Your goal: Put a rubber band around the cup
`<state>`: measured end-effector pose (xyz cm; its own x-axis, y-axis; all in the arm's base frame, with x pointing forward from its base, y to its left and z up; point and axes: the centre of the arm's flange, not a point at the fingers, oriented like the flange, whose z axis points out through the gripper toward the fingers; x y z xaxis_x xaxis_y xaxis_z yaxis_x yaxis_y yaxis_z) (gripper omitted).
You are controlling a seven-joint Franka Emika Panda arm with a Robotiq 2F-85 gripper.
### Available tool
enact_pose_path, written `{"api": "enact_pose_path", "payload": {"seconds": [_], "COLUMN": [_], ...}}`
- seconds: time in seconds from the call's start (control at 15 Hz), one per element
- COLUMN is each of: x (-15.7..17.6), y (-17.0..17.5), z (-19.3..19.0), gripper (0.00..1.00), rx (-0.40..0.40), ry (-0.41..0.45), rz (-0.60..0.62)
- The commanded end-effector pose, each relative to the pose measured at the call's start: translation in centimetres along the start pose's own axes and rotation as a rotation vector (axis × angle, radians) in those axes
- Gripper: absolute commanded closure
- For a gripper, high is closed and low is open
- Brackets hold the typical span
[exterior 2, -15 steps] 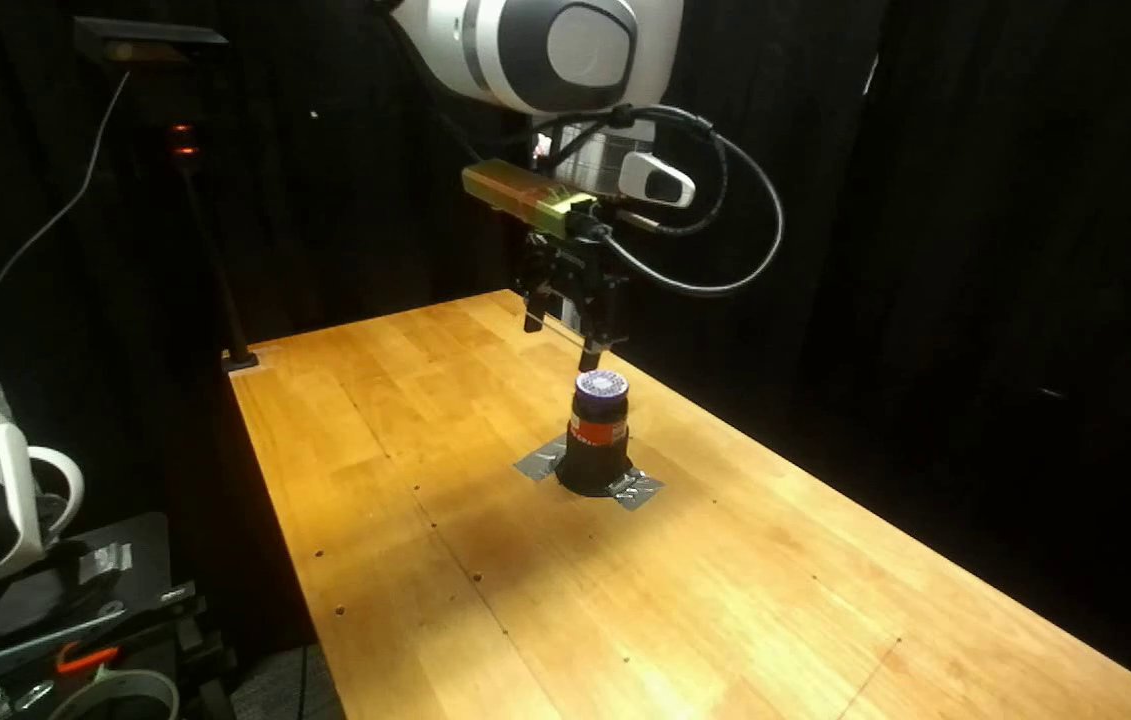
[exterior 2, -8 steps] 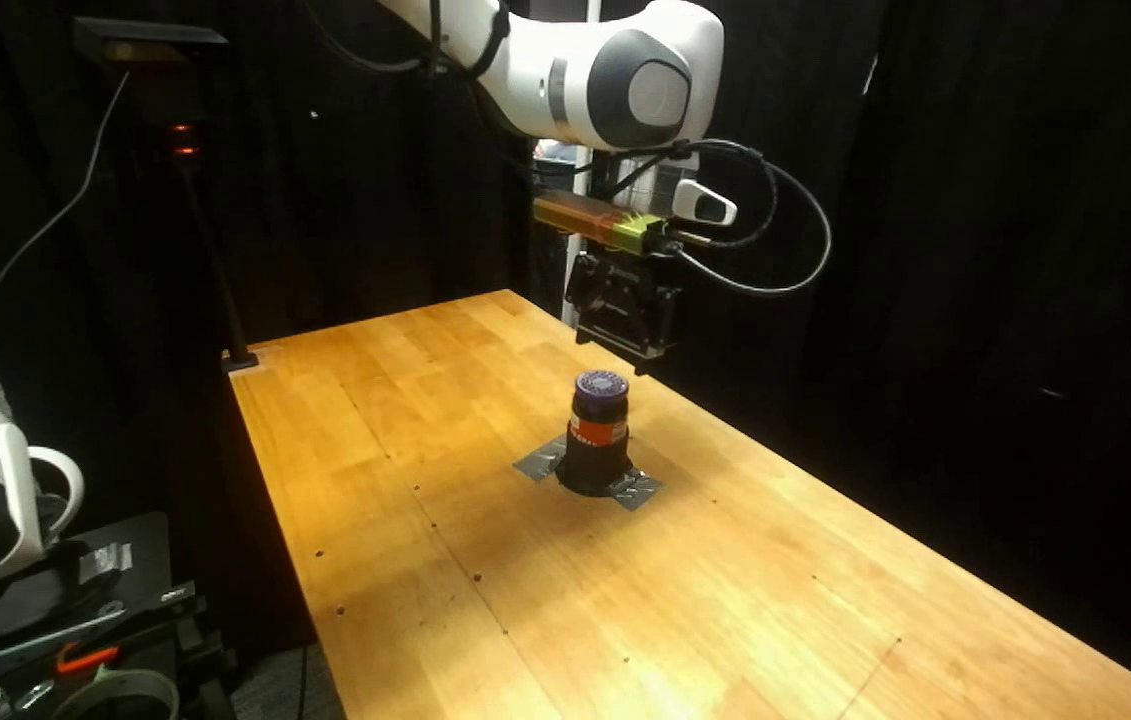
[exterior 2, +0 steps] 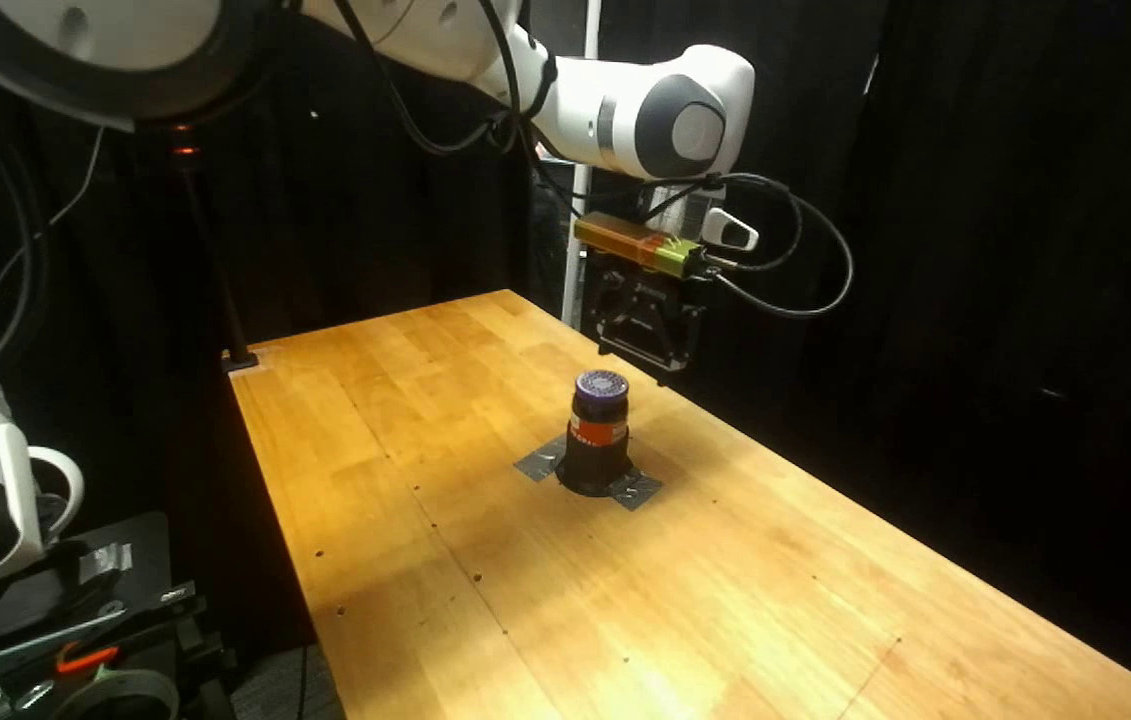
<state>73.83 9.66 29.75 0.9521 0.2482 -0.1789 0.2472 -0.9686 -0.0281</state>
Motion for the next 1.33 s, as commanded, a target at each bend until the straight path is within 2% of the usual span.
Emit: {"api": "enact_pose_path", "payload": {"seconds": [0.0,0.27,0.47,0.73,0.93,1.27], "x": [3.6,3.4,2.9,2.8,2.9,1.6], "y": [1.0,1.4,1.0,0.2,-0.6,-2.4], "z": [0.5,1.9,2.3,3.2,3.7,5.4], "gripper": [0.00,0.00,0.00,0.00,0.00,0.00], "rx": [0.032,0.065,0.107,0.090,0.120,0.088], "ry": [-0.030,-0.093,-0.116,-0.125,-0.125,-0.200], "rz": [-0.025,-0.039,-0.112,-0.124,-0.120,-0.105]}}
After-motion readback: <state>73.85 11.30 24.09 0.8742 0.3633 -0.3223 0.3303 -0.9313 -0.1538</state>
